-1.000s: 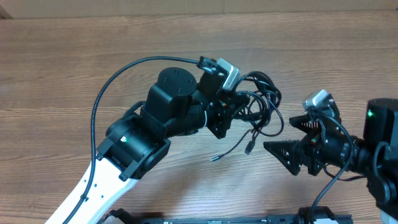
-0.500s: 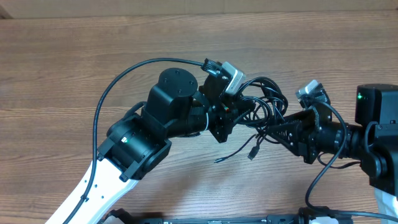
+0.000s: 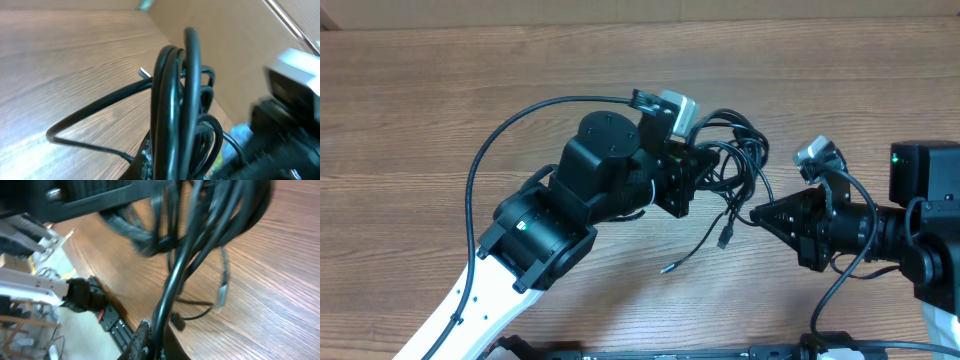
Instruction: Untangle cables
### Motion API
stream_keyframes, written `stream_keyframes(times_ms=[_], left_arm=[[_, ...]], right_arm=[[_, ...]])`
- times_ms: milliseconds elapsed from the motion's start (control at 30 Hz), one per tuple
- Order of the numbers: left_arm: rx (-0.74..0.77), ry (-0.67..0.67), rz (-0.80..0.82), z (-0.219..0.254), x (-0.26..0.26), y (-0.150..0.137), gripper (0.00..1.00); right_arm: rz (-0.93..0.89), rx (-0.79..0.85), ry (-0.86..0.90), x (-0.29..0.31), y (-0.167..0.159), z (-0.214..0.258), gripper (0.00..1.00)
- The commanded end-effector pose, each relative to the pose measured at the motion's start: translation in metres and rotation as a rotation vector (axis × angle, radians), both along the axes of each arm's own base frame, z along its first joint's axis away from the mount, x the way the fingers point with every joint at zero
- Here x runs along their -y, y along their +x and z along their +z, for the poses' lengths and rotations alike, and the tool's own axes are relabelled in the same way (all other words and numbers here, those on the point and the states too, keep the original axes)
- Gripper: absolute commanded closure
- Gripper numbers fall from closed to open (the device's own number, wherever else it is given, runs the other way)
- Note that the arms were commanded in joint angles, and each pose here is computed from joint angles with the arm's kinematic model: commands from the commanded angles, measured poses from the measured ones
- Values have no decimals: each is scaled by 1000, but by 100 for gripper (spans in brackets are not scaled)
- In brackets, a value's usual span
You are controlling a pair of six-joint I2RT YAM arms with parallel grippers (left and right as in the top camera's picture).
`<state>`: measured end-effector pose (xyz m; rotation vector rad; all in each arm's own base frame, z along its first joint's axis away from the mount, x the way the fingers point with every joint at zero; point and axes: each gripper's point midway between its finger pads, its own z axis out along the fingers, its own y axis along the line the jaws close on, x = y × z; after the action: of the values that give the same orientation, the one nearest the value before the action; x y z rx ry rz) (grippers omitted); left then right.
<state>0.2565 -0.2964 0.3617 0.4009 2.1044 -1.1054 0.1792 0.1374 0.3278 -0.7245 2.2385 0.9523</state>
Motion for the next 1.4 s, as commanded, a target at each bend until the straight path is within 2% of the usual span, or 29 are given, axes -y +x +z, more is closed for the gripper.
stream_keyframes(times_ms=[0, 200, 333, 500, 967, 1000, 1033, 1067, 1133, 1167, 1200, 1367], left_arm=[[-85, -57, 184, 5, -13, 18, 96], [-84, -51, 200, 4, -16, 20, 96], [-59, -27, 290, 2, -27, 32, 96], [-117, 4, 454, -12, -49, 42, 96], [-80, 47, 501, -14, -60, 48, 96], [-84, 44, 488, -15, -58, 47, 96], [-83, 44, 469, -14, -55, 45, 96], [-62, 54, 420, -13, -50, 42, 96], [-14, 81, 331, -11, -41, 36, 96], [1, 87, 298, -10, -38, 34, 96], [13, 86, 267, -8, -34, 32, 96], [110, 31, 32, 12, -5, 10, 96]], right_arm=[[97, 57, 53, -9, -11, 10, 96], [106, 56, 56, -10, -13, 10, 96], [103, 47, 52, -9, -19, 9, 96], [96, 155, 40, -7, -29, 21, 96], [54, 175, 4, -1, -32, 21, 96], [-3, 143, -18, 4, -26, 17, 84], [-36, 124, -30, 7, -23, 15, 64], [-99, 91, -54, 14, -18, 10, 32], [-165, 63, -91, 22, -13, 4, 9], [-183, 58, -102, 25, -12, 3, 2], [-191, 56, -108, 26, -11, 2, 0], [-192, 83, -104, 26, -6, 6, 0]])
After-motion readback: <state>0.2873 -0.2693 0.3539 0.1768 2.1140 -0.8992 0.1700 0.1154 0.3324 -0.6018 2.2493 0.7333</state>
